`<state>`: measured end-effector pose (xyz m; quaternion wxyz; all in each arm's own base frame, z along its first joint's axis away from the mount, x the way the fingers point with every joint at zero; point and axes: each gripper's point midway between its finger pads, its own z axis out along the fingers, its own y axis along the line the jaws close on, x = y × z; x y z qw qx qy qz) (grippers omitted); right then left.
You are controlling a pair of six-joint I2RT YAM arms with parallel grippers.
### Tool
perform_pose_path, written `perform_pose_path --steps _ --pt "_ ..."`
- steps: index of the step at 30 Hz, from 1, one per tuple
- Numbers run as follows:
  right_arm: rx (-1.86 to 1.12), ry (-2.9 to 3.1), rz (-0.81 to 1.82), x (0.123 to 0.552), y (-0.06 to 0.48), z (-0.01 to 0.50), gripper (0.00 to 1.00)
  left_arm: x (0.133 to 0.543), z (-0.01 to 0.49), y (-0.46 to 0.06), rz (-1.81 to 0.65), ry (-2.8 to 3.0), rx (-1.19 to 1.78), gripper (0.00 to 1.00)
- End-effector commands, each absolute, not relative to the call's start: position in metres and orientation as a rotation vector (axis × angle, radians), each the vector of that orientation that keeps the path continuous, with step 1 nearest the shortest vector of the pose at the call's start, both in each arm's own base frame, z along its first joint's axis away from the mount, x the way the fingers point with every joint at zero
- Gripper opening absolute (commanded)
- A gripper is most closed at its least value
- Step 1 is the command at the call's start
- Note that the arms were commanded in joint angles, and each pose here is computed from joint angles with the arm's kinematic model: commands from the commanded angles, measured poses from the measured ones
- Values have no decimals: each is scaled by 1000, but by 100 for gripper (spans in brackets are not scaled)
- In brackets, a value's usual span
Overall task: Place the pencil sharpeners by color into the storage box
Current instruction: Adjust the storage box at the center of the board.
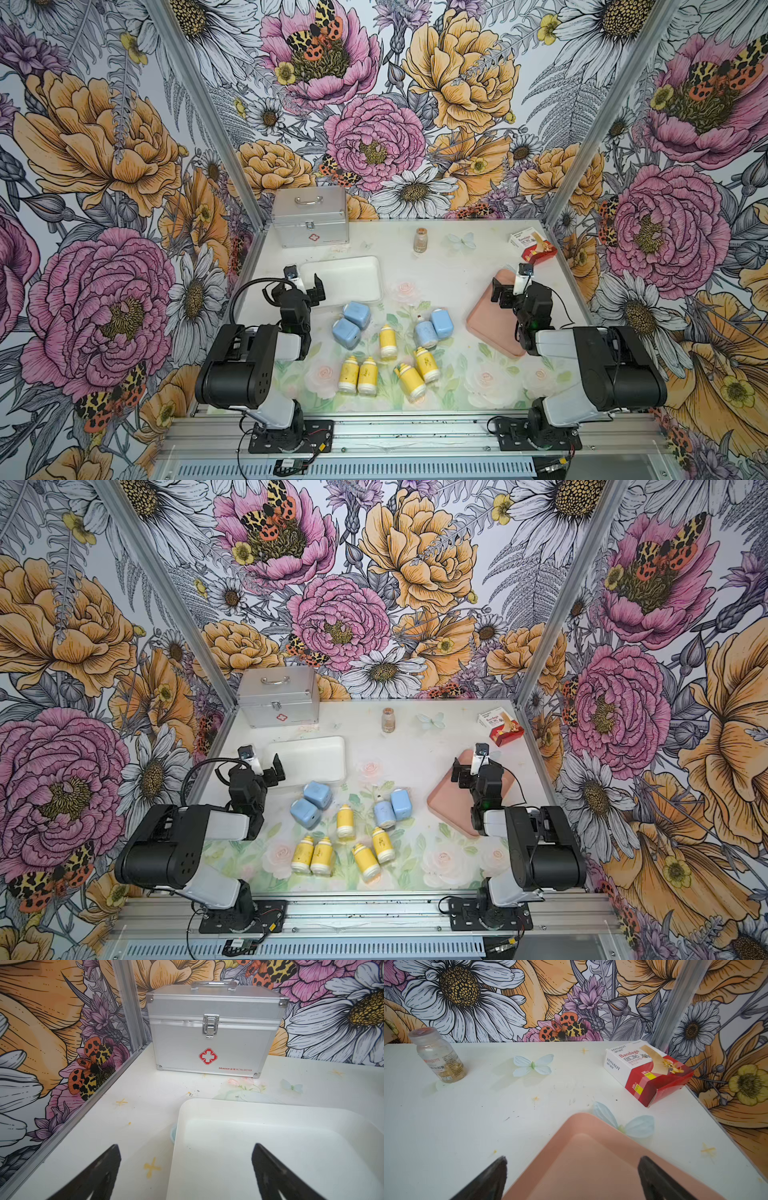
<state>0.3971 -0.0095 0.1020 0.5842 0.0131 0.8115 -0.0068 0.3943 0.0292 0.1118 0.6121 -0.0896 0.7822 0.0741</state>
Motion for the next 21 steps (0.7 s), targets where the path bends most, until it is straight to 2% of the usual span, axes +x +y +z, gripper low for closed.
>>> perform_pose_path --steps 1,21 --pt "35 1861 -42 403 -15 111 100 398 120 28 160 1786 -194 99" --pt "36 1862 -42 403 -15 111 100 399 120 28 153 1787 -192 99"
